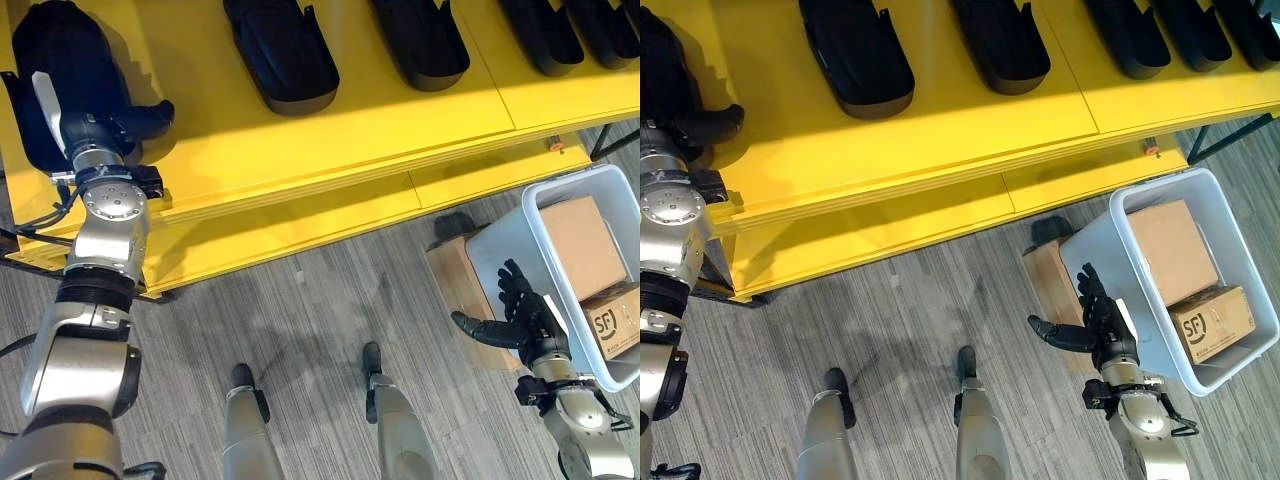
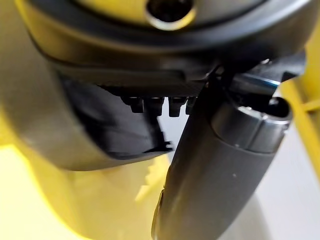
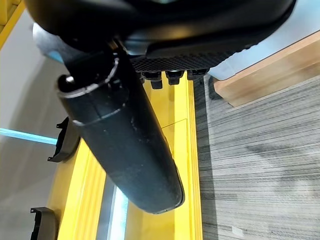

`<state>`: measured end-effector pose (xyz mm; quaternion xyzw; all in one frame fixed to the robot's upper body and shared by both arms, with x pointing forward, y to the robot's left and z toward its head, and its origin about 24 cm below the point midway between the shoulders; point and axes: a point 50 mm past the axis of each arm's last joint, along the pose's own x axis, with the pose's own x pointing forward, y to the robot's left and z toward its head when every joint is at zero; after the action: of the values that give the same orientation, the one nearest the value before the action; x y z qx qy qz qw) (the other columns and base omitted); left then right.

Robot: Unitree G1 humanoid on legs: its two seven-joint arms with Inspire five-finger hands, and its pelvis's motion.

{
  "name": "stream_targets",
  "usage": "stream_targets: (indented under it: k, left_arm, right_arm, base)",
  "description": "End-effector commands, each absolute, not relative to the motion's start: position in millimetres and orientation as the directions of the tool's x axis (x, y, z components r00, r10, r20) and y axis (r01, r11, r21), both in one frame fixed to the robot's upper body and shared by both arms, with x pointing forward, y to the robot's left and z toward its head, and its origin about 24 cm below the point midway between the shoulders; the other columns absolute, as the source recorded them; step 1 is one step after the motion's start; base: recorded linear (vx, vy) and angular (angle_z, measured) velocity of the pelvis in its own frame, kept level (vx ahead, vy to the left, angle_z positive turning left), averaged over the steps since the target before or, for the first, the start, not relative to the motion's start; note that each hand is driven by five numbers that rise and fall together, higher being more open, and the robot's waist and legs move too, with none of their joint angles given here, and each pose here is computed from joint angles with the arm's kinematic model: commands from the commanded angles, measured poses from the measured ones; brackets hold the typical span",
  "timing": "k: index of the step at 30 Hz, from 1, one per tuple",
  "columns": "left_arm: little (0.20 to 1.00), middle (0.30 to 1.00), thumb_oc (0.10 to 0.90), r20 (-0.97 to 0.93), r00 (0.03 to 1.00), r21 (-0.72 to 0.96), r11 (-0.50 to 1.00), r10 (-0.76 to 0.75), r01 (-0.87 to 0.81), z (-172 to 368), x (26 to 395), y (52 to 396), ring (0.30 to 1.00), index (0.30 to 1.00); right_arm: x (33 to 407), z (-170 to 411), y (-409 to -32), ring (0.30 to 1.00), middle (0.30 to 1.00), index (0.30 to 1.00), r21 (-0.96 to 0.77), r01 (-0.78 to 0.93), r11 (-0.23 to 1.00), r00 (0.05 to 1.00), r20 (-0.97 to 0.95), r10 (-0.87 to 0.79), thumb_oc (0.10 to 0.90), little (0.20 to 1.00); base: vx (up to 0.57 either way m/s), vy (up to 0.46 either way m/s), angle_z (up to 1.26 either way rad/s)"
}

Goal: Move parts from the plastic box to the shelf.

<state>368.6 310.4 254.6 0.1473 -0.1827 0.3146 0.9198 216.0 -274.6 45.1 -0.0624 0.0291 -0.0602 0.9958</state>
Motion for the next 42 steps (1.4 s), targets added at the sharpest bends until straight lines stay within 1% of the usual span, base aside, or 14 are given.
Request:
stream_targets:
  k: [1, 3, 8, 9, 13, 17, 18, 27, 33, 42]
  left_arm:
    - [1.000, 1.000, 0.900, 0.567, 0.681, 0.098, 0.783, 0.463, -0.614, 314.3, 364.1, 309.0, 1.000, 1.000]
    - [1.000, 1.000, 0.900, 0.552, 0.699, 0.091, 0.801, 0.455, -0.592, 313.5, 366.2, 308.0, 1.000, 1.000]
    - [1.000, 1.000, 0.900, 0.464, 0.767, -0.021, 0.871, 0.443, -0.491, 307.0, 377.0, 301.1, 1.000, 1.000]
    - [1.000, 1.000, 0.900, 0.466, 0.780, -0.009, 0.884, 0.418, -0.468, 310.5, 378.2, 298.4, 1.000, 1.000]
    - [1.000, 1.000, 0.900, 0.431, 0.810, -0.016, 0.901, 0.397, -0.433, 306.9, 381.9, 296.8, 1.000, 1.000]
    - [1.000, 1.000, 0.900, 0.376, 0.855, 0.049, 0.914, 0.358, -0.404, 298.0, 386.0, 297.4, 1.000, 1.000]
    - [1.000, 1.000, 0.900, 0.335, 0.884, 0.125, 0.915, 0.325, -0.384, 289.9, 389.5, 295.0, 1.000, 1.000]
    - [1.000, 1.000, 0.900, 0.258, 0.920, 0.275, 0.890, 0.296, -0.363, 274.2, 395.5, 291.5, 1.000, 1.000]
    - [1.000, 1.000, 0.900, 0.222, 0.926, 0.306, 0.879, 0.307, -0.365, 263.2, 398.2, 290.6, 1.000, 1.000]
    - [1.000, 1.000, 0.900, 0.233, 0.920, 0.320, 0.869, 0.315, -0.379, 261.1, 397.7, 291.1, 1.000, 1.000]
  right_arm:
    - [222.4, 98.7, -301.4, 1.000, 1.000, 1.000, -0.223, 0.188, 0.957, 0.975, 0.161, -0.154, 0.900, 1.000]
    - [223.3, 99.6, -302.7, 1.000, 1.000, 1.000, -0.223, 0.191, 0.956, 0.974, 0.161, -0.157, 0.900, 1.000]
    - [225.7, 99.7, -303.1, 1.000, 1.000, 1.000, -0.226, 0.186, 0.956, 0.977, 0.146, -0.155, 0.900, 1.000]
    - [225.6, 101.2, -304.1, 1.000, 1.000, 1.000, -0.229, 0.187, 0.955, 0.977, 0.149, -0.155, 0.900, 1.000]
    - [226.0, 103.0, -305.2, 1.000, 1.000, 1.000, -0.233, 0.186, 0.955, 0.977, 0.148, -0.154, 0.900, 1.000]
    - [225.5, 100.3, -305.4, 1.000, 1.000, 1.000, -0.225, 0.181, 0.957, 0.979, 0.131, -0.154, 0.900, 1.000]
    - [224.8, 98.5, -305.7, 1.000, 1.000, 1.000, -0.225, 0.172, 0.959, 0.982, 0.116, -0.149, 0.900, 1.000]
    - [222.9, 94.8, -307.5, 1.000, 1.000, 1.000, -0.222, 0.172, 0.960, 0.983, 0.096, -0.155, 0.900, 1.000]
    - [221.0, 92.5, -307.6, 1.000, 1.000, 1.000, -0.218, 0.174, 0.960, 0.983, 0.090, -0.158, 0.900, 1.000]
    - [218.5, 89.1, -306.6, 1.000, 1.000, 1.000, -0.228, 0.168, 0.959, 0.985, 0.079, -0.154, 0.900, 1.000]
  base:
    - [0.00, 0.000, 0.00]
    - [0.00, 0.000, 0.00]
    - [0.00, 0.000, 0.00]
    - [0.00, 0.000, 0.00]
    - [0.00, 0.000, 0.00]
    - [0.00, 0.003, -0.03]
    - [0.00, 0.002, -0.05]
    - [0.00, 0.000, 0.00]
    - [0.00, 0.000, 0.00]
    - [0.00, 0.000, 0.00]
